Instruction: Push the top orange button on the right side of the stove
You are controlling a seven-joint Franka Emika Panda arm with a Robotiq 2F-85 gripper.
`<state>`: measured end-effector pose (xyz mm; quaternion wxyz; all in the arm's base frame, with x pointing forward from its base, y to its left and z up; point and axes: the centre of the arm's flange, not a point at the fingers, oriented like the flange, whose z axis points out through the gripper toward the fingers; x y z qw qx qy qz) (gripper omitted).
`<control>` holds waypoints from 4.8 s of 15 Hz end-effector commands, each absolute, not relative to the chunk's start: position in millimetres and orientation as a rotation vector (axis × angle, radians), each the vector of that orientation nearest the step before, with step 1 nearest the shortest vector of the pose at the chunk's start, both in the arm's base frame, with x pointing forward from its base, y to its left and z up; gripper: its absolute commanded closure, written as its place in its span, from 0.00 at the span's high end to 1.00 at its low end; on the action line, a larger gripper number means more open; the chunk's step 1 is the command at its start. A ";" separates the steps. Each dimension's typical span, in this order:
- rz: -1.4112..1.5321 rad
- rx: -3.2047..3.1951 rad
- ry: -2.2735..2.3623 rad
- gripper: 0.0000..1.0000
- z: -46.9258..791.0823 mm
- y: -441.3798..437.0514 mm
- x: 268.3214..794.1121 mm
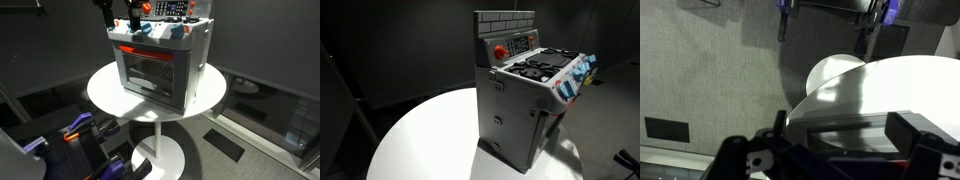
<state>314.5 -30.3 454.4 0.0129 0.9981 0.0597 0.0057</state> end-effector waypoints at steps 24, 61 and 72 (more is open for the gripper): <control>0.272 3.083 -0.142 1.00 533.0 -17.5 518.3; 0.268 3.128 -0.148 1.00 497.7 16.8 648.4; 0.284 3.071 -0.150 1.00 499.2 17.9 669.0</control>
